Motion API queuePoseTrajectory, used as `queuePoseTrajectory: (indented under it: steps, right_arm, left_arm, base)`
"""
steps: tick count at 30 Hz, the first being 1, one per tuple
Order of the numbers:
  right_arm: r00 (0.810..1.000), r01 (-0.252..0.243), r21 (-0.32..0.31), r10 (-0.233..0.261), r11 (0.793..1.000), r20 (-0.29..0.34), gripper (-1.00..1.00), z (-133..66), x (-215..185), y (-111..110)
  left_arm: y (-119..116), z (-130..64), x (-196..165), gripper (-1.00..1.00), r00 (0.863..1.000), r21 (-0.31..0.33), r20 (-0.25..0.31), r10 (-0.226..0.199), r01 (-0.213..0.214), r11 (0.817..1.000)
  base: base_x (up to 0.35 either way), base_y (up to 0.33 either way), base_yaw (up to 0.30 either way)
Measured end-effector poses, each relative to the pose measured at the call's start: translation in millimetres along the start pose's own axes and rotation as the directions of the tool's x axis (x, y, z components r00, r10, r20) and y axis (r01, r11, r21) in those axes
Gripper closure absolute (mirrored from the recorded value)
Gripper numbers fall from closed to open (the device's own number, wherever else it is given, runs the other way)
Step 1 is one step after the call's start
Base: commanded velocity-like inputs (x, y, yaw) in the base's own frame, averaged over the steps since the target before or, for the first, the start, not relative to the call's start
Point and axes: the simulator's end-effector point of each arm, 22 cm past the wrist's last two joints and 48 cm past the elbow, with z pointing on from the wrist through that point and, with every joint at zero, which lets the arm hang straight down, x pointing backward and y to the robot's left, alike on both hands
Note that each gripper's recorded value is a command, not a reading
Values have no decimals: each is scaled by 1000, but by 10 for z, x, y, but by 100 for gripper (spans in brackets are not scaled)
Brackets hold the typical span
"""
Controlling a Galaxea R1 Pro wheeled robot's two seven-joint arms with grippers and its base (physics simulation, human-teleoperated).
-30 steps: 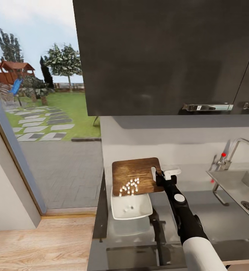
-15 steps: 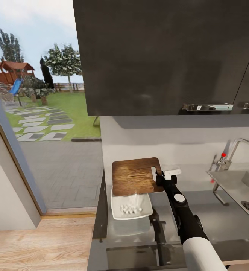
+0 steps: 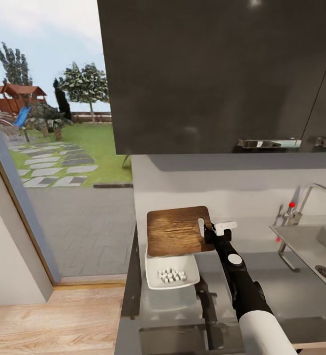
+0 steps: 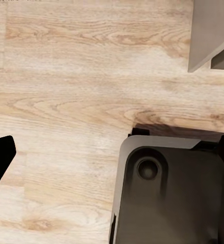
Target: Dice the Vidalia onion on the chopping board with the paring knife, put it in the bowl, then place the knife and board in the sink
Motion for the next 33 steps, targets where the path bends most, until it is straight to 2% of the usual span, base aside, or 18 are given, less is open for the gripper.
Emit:
queuePoseTrajectory:
  steps: [14,20,33]
  right_arm:
    - [999,1,15,-2,1000,48,100,-24,-269,-72]
    - [999,-2,16,1,1000,50,100,-26,-290,-63]
    - [999,-4,20,4,1000,40,100,-26,-314,-77]
  left_arm:
    - [-5,0,-34,-100,1000,1,9,-2,2,1000]
    - [-30,-1,-34,-100,1000,4,9,-3,3,1000]
    - [-72,-4,-29,-100,1000,9,8,-4,4,1000]
  base:
    - [0,0,0]
    - [0,-8,0]
    - [-28,-256,0]
